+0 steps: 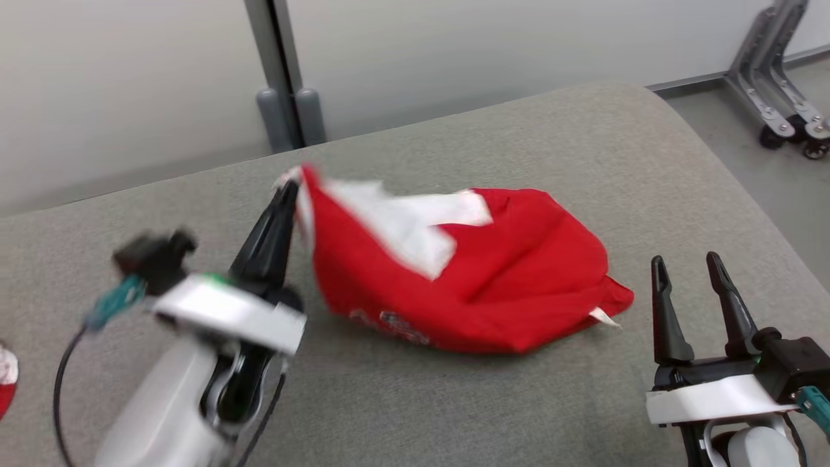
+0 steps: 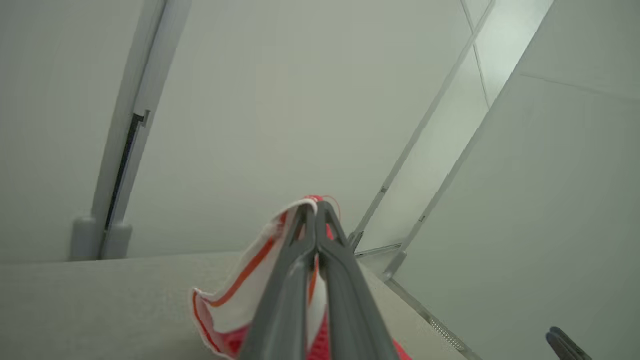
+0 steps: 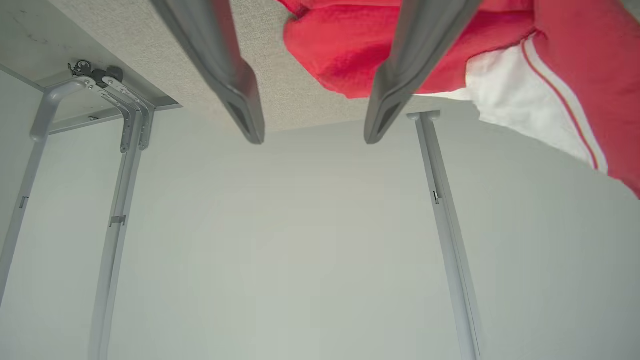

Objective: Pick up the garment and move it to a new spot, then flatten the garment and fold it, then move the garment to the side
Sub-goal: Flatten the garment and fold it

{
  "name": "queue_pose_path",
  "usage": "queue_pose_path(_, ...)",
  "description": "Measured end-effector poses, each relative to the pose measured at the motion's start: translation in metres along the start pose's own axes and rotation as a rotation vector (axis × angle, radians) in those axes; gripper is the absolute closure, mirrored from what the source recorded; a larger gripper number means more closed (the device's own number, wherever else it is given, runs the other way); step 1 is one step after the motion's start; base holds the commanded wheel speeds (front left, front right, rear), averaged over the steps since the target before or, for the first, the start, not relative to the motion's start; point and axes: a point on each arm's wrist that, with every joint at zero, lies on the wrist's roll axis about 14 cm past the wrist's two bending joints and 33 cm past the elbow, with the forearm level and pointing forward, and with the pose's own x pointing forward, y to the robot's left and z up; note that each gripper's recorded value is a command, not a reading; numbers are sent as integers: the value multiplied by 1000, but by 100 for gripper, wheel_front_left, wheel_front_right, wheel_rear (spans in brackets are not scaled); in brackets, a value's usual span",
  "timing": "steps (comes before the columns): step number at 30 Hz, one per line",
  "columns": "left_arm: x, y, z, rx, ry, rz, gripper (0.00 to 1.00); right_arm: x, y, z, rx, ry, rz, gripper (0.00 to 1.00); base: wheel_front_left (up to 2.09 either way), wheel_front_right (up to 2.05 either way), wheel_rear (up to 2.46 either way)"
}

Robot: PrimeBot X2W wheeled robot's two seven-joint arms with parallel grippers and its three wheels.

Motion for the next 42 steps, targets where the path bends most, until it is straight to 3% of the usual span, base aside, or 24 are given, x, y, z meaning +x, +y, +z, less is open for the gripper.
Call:
queue_pose_path(4, -65, 57, -20, -116, -15, 246, 100, 7, 4, -4, -10, 9, 15, 0, 0, 0, 0)
queue_pose_path(13, -174, 116, -56, -279, -17, 617, 100, 24, 30, -19, -17, 42, 93, 0, 0, 0, 0)
queue_pose_path(15, -185, 111, -74, -328, 48, 632, 51, 27, 35, -20, -19, 42, 110, 0, 0, 0, 0)
queue_pose_path(18, -204, 116, -82, -305, 102, 660, 47, 29, 41, -21, -16, 41, 125, 0, 0, 0, 0)
queue_pose_path(19, -212, 119, -84, -289, 120, 675, 51, 29, 42, -21, -15, 41, 128, 0, 0, 0, 0)
queue_pose_path(20, -220, 122, -88, -269, 146, 693, 43, 30, 43, -21, -14, 41, 131, 0, 0, 0, 0)
queue_pose_path(21, -226, 124, -91, -244, 175, 711, 0, 29, 44, -21, -14, 41, 133, 0, 0, 0, 0)
queue_pose_path(26, -229, 128, -84, -193, 179, 723, 0, 27, 45, -22, -12, 46, 137, 0, 0, 0, 0)
queue_pose_path(30, -218, 136, -56, -43, 179, 681, 0, 26, 43, -23, -13, 49, 133, 0, 0, 0, 0)
queue_pose_path(37, -130, 128, -1, 177, 258, 413, 0, 30, 45, -31, -14, 69, 135, 0, 0, 0, 0)
queue_pose_path(40, -92, 124, 2, 235, 370, 307, 0, 38, 46, -31, -17, 66, 141, 0, 0, 0, 0)
queue_pose_path(42, -68, 128, -14, 218, 532, 266, 0, 43, 46, -34, -11, 69, 139, 0, 0, 0, 0)
